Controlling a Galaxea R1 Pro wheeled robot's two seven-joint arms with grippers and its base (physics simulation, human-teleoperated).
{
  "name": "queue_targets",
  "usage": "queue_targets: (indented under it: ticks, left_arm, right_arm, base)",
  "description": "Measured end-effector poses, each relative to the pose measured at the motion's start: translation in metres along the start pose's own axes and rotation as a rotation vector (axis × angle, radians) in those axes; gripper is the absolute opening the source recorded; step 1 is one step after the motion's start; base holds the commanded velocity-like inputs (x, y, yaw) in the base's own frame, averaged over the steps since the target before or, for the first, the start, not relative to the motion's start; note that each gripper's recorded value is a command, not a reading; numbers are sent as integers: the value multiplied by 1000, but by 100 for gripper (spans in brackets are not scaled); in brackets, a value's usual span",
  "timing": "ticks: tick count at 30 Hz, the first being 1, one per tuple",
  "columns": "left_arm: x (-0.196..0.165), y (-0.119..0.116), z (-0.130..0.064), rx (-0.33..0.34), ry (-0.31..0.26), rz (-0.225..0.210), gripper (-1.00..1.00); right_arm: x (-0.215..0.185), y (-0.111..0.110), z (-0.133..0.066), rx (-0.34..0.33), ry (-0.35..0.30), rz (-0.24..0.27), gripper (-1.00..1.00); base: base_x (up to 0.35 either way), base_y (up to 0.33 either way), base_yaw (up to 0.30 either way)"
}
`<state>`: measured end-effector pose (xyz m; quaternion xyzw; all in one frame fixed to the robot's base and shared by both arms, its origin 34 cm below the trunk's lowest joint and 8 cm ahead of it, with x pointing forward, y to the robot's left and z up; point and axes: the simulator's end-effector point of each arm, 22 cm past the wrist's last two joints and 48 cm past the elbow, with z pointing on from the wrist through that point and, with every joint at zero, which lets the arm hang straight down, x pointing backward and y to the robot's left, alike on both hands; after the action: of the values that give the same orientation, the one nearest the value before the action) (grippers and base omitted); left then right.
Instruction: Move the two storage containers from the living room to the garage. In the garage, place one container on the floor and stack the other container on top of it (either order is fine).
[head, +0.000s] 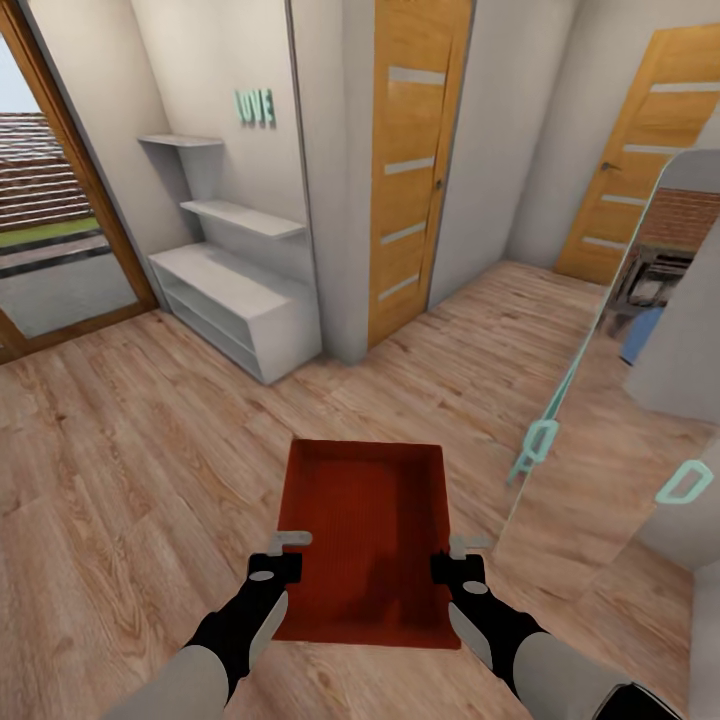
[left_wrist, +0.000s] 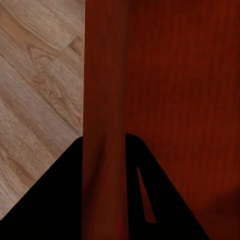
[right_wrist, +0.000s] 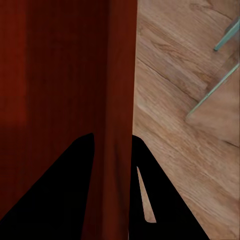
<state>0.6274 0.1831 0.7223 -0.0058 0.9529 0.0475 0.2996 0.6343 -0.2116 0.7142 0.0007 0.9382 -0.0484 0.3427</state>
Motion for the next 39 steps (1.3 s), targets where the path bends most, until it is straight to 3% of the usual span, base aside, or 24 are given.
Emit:
queue_targets:
  ticks: [28, 39]
  left_arm:
    - [-8, 0, -4, 0, -17, -2, -100]
    - [-9, 0, -4, 0, -17, -1, -100]
  right_arm:
    - [-9, -1, -3, 0, -16, 1, -100]
    - [-9, -1, -3, 0, -16, 1, -100]
  base:
    - [322, 0, -1]
    - [322, 0, -186]
